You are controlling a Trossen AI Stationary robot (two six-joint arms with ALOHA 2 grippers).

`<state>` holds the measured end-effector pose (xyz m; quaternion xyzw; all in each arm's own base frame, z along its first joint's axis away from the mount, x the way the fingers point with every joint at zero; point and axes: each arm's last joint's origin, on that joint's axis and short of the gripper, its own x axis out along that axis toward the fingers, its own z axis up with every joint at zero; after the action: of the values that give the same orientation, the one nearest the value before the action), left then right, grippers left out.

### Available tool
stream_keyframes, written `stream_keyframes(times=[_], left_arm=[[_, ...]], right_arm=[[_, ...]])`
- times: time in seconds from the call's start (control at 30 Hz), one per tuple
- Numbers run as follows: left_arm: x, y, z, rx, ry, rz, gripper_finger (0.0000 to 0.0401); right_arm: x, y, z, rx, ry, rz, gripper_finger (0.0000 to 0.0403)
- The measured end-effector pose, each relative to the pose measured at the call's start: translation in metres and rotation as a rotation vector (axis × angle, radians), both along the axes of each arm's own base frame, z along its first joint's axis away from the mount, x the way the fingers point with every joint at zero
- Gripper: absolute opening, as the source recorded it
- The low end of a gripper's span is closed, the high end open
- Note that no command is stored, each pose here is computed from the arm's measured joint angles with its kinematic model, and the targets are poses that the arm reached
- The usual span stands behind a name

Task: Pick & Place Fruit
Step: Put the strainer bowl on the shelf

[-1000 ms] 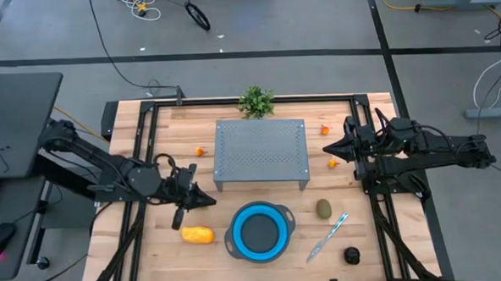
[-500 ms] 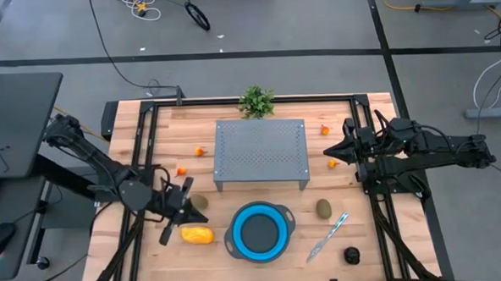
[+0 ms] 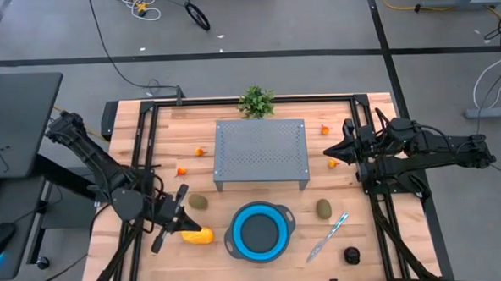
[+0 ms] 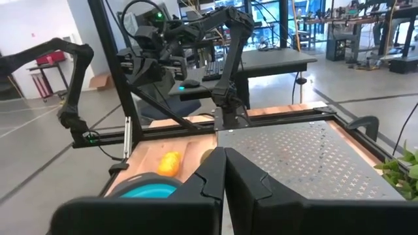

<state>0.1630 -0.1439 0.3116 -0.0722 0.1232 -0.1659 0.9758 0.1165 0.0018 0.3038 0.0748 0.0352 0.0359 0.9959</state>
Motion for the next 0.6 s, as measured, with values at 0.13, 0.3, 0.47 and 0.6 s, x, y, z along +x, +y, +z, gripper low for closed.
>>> stream_keyframes(times=[0.13,0.3,0.47,0.6], left_arm=[[0.000,0.000,0.000,0.020,-0.008,0.009,0.0001],[0.005,-0.004,-0.008,0.085,0.008,0.010,0.0001],[0.017,-0.015,-0.025,0.134,0.069,0.009,0.0001],[0.025,-0.023,-0.039,0.145,0.125,0.017,0.0001]], right_arm=[[0.000,0.000,0.000,0.003,0.000,0.000,0.0015],[0.000,0.000,0.000,-0.006,0.001,-0.012,0.0015],[0.000,-0.001,0.000,-0.007,0.001,-0.028,0.0015],[0.000,-0.001,0.000,-0.007,0.001,-0.028,0.0015]])
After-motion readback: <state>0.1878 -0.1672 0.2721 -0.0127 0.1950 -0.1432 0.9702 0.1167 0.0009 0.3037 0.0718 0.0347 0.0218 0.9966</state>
